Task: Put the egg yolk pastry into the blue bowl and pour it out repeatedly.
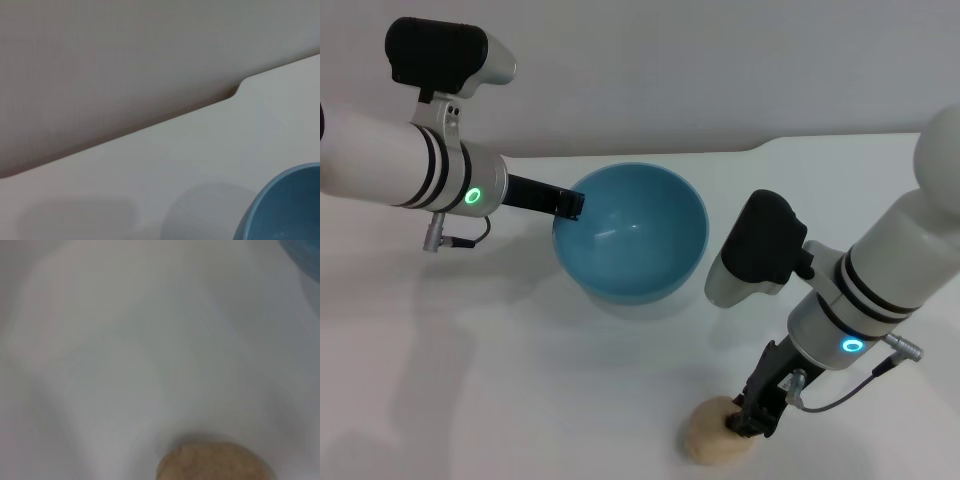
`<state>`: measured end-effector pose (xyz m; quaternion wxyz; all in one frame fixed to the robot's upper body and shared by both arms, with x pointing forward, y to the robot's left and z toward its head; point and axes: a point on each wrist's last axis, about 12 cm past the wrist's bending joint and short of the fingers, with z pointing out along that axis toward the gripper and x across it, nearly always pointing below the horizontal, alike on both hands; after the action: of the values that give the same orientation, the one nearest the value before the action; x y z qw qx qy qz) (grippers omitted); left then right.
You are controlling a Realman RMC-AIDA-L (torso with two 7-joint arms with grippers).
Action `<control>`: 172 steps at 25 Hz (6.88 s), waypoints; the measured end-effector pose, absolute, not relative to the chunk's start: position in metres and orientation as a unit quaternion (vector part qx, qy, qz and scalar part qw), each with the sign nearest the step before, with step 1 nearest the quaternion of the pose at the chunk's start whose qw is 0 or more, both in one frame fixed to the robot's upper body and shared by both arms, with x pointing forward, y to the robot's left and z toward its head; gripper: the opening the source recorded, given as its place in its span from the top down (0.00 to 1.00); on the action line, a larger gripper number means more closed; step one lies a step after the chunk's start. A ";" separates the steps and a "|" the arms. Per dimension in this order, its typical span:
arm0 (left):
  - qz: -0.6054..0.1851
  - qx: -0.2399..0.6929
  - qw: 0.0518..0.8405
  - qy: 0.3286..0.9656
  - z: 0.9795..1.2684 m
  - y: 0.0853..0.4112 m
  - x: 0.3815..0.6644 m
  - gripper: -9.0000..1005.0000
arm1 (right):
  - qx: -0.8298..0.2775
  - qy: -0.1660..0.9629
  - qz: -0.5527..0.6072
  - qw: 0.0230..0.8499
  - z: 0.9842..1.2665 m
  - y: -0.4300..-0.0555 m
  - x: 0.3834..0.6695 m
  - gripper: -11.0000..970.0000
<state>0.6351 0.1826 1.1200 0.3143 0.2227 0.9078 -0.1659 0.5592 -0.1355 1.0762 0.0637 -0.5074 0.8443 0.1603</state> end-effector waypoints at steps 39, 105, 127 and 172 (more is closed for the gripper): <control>-0.162 0.243 0.294 0.910 1.119 0.178 0.632 0.98 | -0.507 0.759 0.281 0.297 1.192 -0.169 0.584 0.97; 0.104 0.400 0.820 0.395 1.117 0.091 0.522 0.98 | -0.030 0.828 0.319 0.460 1.112 -0.382 0.522 0.51; -0.202 0.179 0.484 0.832 1.098 0.193 0.621 0.98 | -0.277 0.872 0.327 0.238 1.112 -0.270 0.558 0.52; -0.219 0.153 0.341 0.901 1.103 0.235 0.604 0.98 | -0.389 0.880 0.187 0.198 1.063 -0.167 0.588 0.56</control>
<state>0.6044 0.2354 1.1027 0.3414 0.1528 0.9011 -0.2193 0.5883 -0.1675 1.0630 0.1981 -0.3887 0.8802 0.1868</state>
